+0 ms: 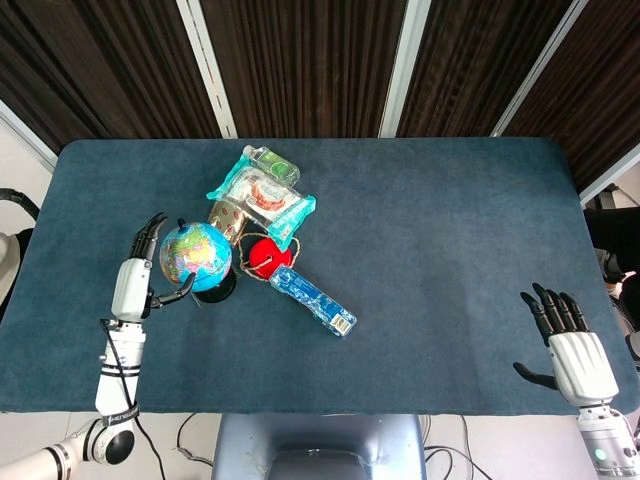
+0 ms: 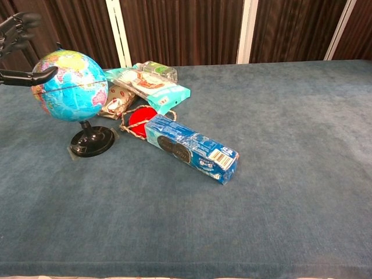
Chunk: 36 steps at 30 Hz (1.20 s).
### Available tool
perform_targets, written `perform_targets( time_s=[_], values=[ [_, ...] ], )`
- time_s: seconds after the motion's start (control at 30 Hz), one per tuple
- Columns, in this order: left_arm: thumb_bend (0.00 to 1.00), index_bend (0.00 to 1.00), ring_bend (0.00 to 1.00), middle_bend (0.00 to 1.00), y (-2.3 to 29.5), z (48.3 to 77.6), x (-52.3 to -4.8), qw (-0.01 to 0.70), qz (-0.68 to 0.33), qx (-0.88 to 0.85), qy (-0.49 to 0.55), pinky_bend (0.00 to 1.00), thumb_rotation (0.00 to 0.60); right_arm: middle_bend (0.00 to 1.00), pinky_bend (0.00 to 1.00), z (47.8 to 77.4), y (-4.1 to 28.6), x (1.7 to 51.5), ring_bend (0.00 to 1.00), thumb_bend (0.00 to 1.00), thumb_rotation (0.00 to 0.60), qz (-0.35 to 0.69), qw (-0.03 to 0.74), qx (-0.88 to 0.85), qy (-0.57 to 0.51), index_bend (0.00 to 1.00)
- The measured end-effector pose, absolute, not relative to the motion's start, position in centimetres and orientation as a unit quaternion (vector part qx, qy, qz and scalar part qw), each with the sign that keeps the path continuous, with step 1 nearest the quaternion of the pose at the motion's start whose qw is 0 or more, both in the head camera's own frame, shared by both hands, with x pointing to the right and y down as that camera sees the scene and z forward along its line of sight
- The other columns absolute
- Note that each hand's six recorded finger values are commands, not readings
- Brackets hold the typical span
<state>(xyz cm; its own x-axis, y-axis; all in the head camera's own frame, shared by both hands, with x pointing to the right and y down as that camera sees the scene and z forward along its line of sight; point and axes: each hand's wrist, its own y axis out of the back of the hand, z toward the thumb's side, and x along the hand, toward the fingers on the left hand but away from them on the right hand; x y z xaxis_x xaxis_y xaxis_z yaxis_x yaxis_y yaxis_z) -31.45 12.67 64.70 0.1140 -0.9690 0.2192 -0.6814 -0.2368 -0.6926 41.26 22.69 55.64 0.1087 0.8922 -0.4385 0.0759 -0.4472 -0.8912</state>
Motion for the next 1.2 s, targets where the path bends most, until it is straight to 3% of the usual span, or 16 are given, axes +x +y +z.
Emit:
perform_targets(
  time_s=[1.2],
  values=[
    [0.29, 0.0, 0.0, 0.0, 11.9, 66.2, -34.7, 0.21, -0.377, -0.68, 0.593, 0.0, 0.599, 0.0, 0.0, 55.9, 22.8, 41.1, 0.0, 0.12, 0.6, 0.556, 0.371, -0.645, -0.37, 0.0]
  ],
)
